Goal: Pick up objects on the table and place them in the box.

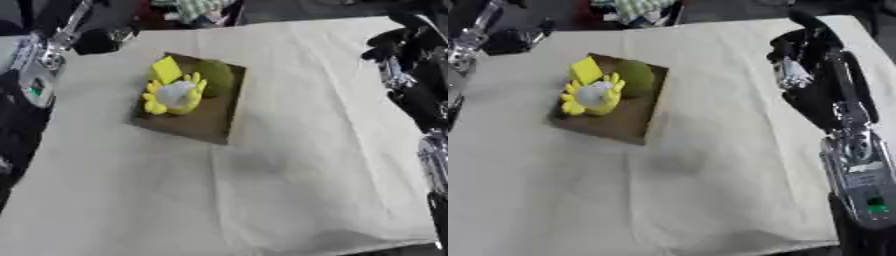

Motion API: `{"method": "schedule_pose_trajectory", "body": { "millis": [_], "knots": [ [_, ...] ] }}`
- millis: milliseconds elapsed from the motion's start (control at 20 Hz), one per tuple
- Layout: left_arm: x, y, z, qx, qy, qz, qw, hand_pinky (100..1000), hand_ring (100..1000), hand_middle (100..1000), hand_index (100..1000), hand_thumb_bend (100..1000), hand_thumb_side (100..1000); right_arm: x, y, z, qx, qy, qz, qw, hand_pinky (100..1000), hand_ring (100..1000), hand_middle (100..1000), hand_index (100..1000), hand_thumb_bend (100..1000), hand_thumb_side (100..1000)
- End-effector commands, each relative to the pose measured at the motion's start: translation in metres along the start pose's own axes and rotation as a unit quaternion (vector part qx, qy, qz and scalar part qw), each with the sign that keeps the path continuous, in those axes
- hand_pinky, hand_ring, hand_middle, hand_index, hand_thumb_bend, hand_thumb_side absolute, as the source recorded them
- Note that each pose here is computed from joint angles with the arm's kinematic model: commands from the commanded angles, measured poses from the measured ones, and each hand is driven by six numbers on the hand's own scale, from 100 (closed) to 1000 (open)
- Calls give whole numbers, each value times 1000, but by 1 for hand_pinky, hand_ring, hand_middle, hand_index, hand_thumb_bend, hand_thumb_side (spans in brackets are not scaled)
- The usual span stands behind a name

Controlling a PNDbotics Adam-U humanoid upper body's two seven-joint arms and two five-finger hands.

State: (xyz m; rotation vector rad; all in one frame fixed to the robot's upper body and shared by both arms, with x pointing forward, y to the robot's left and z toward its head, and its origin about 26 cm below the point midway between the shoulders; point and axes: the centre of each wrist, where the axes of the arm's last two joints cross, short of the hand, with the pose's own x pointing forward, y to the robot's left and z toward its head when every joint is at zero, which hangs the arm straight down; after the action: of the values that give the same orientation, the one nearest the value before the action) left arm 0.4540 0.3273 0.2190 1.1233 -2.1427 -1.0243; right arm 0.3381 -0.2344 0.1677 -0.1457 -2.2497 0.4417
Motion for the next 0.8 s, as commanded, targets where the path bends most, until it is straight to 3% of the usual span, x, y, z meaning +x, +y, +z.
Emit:
{"method": "schedule_pose_trajectory", "body": {
  "millis": [50,250,400,800],
  "knots": [
    [-3,30,6,60,-20,-6,998,668,613,678,838,301,688,4,-10,-3,-4,-7,18,1000,736,624,622,907,100,470],
    [3,27,32,97,-28,21,995,664,612,667,827,218,697,3,-13,-2,-8,-5,23,1000,736,624,622,907,100,473],
    [16,13,49,121,-25,57,991,650,603,656,818,141,751,2,-15,0,-10,-2,27,1000,736,624,622,908,100,476],
    [55,-12,95,149,35,152,976,643,603,654,813,100,804,-2,-17,7,-14,10,32,999,736,627,622,908,100,484]
  ]
}}
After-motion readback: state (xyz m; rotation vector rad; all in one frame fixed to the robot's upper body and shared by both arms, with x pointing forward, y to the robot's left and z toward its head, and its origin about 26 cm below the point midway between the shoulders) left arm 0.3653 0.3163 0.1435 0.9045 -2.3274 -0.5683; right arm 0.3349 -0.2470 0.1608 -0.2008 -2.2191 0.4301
